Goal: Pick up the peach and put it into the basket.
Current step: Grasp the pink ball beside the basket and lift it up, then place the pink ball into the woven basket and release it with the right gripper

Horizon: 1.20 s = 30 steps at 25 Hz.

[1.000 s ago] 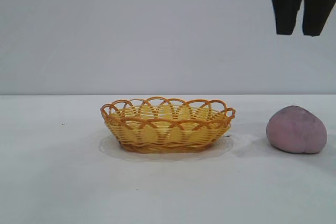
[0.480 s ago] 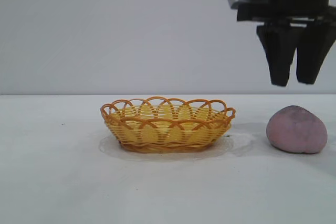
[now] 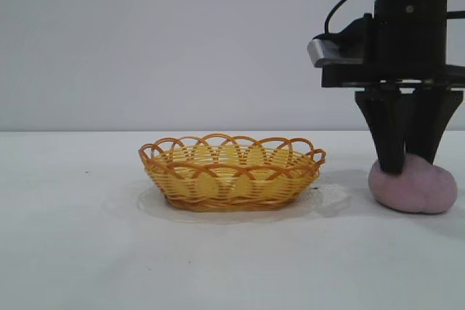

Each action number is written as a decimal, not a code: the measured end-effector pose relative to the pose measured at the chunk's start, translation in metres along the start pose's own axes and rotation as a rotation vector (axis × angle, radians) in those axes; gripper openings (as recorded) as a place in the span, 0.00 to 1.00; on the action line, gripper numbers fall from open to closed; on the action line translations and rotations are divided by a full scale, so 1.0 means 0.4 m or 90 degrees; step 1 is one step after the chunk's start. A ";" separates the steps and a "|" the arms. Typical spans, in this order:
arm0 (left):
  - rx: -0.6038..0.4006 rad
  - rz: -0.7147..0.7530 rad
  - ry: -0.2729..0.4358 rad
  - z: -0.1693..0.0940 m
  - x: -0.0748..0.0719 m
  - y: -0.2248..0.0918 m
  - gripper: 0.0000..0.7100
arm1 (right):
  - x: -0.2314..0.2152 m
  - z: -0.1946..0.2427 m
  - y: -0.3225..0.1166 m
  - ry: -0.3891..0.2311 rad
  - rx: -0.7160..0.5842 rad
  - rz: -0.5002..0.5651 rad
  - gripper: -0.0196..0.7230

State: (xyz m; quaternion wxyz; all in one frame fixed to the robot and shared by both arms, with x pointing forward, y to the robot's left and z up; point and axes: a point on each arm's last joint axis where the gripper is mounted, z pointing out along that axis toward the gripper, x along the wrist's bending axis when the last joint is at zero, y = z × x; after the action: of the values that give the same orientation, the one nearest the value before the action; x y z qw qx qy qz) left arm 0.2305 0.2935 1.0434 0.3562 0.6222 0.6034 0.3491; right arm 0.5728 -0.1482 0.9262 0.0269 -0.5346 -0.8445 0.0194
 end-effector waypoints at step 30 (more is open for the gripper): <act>0.000 0.000 0.000 0.000 0.000 0.000 0.75 | 0.285 -0.126 0.053 0.014 -0.179 -0.181 0.03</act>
State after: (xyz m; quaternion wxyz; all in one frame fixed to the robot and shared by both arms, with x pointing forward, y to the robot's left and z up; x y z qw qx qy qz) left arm 0.2305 0.2935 1.0434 0.3562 0.6222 0.6034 0.3491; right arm 0.5464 -0.0358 0.9779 -0.0361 -0.4085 -0.9056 -0.1086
